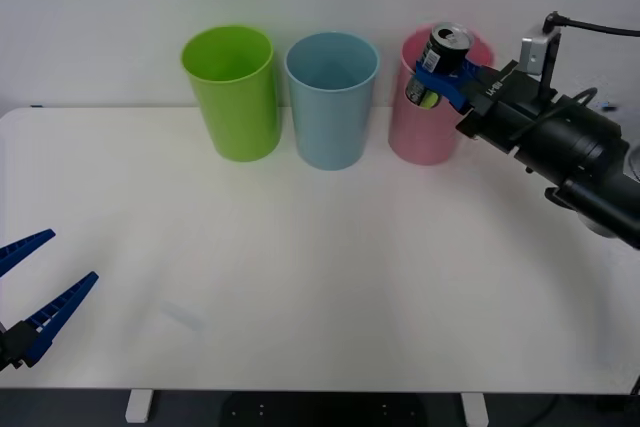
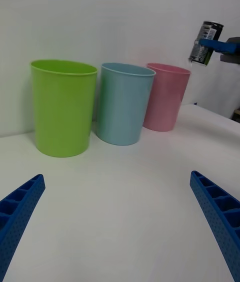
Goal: Grasp the object on the table and drop it into the matching bin: aluminum can to the light blue bin, PET bottle to the pink bin.
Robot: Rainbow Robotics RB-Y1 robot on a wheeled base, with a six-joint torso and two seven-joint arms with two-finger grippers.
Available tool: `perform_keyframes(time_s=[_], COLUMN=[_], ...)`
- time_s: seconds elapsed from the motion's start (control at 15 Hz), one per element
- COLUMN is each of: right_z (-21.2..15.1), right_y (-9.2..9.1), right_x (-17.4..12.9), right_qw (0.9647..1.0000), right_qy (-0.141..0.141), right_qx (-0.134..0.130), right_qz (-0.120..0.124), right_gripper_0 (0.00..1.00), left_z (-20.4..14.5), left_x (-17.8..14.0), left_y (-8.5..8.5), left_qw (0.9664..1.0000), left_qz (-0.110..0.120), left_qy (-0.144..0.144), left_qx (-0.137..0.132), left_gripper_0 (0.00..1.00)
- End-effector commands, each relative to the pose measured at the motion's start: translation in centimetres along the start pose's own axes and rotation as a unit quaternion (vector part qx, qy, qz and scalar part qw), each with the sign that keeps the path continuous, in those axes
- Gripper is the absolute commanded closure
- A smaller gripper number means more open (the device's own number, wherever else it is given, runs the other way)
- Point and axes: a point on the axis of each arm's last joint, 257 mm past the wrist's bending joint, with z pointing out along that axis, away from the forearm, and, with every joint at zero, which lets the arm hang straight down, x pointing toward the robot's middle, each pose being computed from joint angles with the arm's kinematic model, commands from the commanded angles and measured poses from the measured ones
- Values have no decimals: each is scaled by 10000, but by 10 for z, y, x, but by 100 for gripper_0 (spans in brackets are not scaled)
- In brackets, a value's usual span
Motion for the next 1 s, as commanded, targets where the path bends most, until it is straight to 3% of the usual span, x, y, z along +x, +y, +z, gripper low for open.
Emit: perform_keyframes(time_s=[0.07, 0.27, 0.6, 1.0], right_z=[27, 59, 110, 154], right_y=[-4, -12, -24, -19], right_x=[-2, -3, -2, 8], right_qw=[10000, 9999, 9995, 9985], right_qy=[65, 123, 216, 342], right_qx=[-16, -19, 189, 395], right_qz=[-7, 22, 92, 181], right_gripper_0=[100, 100, 100, 100], left_z=[0, 0, 0, 0], left_x=[0, 0, 0, 0], left_y=[0, 0, 0, 0], left_qw=[10000, 10000, 10000, 10000], left_qz=[0, 0, 0, 0], left_qy=[0, 0, 0, 0], left_qx=[0, 0, 0, 0], left_gripper_0=[0, 0, 0, 0])
